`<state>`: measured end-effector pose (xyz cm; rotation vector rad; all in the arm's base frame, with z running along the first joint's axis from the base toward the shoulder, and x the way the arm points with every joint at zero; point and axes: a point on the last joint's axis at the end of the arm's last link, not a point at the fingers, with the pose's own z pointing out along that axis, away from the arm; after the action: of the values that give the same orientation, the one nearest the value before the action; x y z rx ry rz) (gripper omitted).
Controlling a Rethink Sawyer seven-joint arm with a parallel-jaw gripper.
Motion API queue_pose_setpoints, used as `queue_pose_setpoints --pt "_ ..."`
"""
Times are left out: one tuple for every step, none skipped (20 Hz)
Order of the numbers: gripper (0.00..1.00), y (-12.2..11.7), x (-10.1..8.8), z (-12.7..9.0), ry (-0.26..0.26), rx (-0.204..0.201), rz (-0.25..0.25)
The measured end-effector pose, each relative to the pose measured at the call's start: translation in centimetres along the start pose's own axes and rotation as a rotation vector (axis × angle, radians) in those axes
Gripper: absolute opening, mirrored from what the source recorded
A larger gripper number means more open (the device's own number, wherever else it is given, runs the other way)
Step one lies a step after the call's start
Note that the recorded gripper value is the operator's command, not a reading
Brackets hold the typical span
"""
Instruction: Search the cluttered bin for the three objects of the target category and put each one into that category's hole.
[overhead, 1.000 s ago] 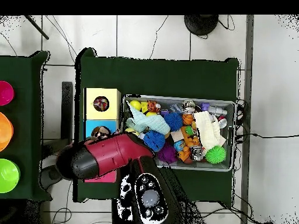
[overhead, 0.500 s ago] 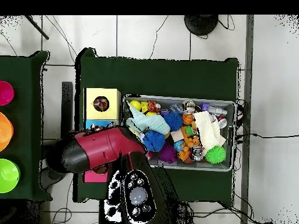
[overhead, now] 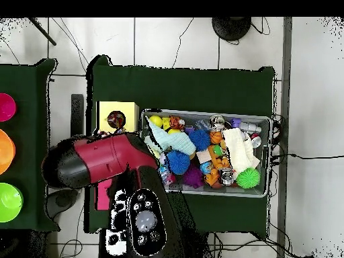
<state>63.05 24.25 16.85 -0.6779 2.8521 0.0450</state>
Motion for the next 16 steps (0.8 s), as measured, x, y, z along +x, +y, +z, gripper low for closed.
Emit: queue_pose_setpoints --pt "0.0 -0.1 -0.3 0.1 -0.003 0.001 0.003" --pt "0.0 -0.2 -0.6 0.1 -0.005 0.002 0.006" --pt "0.0 -0.4 -1.0 0.3 -0.009 0.003 0.01" --pt "0.0 -0.5 -1.4 0.4 -0.013 0.004 0.015" --pt "0.0 -0.7 -1.6 0.5 -0.015 0.005 0.019" --pt "0.0 -0.8 -1.7 0.7 -0.016 0.005 0.022" --pt "0.0 -0.9 -1.9 0.9 -0.017 0.006 0.025" --pt "0.0 -1.0 -2.0 1.0 -0.018 0.007 0.027" --pt "0.0 -1.2 -2.1 1.2 -0.018 0.008 0.029" --pt "0.0 -1.4 -2.3 1.5 -0.017 0.01 0.033" --pt "0.0 -1.5 -2.3 1.7 -0.016 0.011 0.034" --pt "0.0 -1.6 -2.2 1.8 -0.014 0.011 0.035" --pt "0.0 -1.8 -2.1 2.4 -0.007 0.012 0.039" --pt "0.0 -1.9 -2.0 2.6 -0.004 0.012 0.04" --pt "0.0 -2.0 -1.8 2.9 0.002 0.012 0.043" --pt "0.0 -2.1 -1.7 3.2 0.007 0.012 0.045"
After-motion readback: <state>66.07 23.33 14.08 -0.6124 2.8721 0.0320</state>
